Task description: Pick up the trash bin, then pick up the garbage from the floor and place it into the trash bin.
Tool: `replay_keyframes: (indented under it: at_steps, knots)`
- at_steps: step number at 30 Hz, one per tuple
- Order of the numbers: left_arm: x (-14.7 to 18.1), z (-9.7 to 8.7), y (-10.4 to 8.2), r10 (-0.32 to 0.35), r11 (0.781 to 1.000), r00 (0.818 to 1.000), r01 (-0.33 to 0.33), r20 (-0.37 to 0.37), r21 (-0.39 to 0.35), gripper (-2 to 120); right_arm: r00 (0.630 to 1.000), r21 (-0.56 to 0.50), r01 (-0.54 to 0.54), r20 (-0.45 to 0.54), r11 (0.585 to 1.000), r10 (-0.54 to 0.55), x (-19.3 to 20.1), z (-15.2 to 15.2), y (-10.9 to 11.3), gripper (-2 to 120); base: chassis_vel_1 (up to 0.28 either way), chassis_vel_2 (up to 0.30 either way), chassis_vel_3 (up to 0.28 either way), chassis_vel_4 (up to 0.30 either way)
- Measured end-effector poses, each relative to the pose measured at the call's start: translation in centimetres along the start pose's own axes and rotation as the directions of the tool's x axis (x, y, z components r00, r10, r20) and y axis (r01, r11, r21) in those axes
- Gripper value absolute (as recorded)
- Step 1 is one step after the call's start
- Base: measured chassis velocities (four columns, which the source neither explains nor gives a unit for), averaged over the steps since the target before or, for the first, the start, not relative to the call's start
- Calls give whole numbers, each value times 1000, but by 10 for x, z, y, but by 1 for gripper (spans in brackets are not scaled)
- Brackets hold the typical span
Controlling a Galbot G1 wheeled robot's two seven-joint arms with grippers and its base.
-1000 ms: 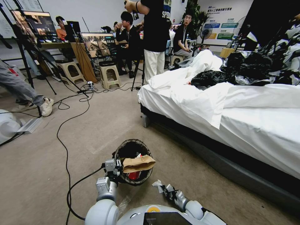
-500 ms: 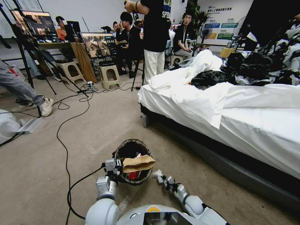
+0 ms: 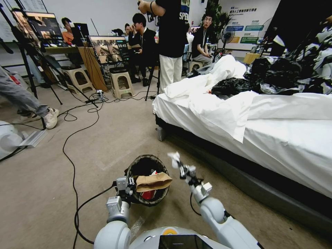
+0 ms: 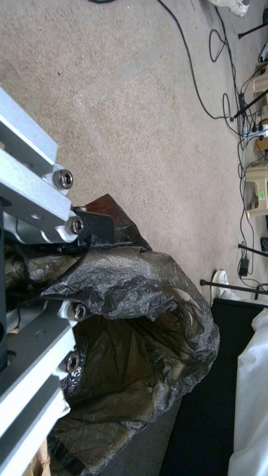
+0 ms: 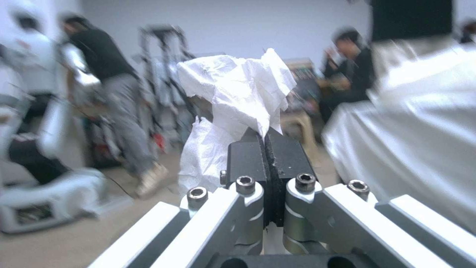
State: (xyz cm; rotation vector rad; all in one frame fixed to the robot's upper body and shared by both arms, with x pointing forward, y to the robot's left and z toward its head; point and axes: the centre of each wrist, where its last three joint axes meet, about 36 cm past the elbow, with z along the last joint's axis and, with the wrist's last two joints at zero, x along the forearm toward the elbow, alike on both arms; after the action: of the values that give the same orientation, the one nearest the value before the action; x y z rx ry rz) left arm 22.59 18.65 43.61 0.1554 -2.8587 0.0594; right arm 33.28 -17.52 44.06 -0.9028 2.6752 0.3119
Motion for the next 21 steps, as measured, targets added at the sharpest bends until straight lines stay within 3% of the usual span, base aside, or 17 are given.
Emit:
replay_keyframes:
  at_steps: [3,8,14,21]
  knots:
    - [1,0,0,-3,1000,1000,3,-1,-2,6,995,-13,81,57,997,-81,-3,-18,9,0,0,0,0,0]
    - [1,-1,0,-4,1000,1000,4,0,-4,6,985,-29,162,65,986,-160,3,-24,21,0,0,0,0,0]
    - [2,-1,-3,4,1000,1000,-4,-3,-2,6,969,-34,243,-32,970,-244,16,-4,27,0,0,0,0,0]
    - [1,0,-6,7,1000,1000,-7,-3,-2,6,959,-40,262,-103,964,-265,20,19,25,0,0,0,0,0]
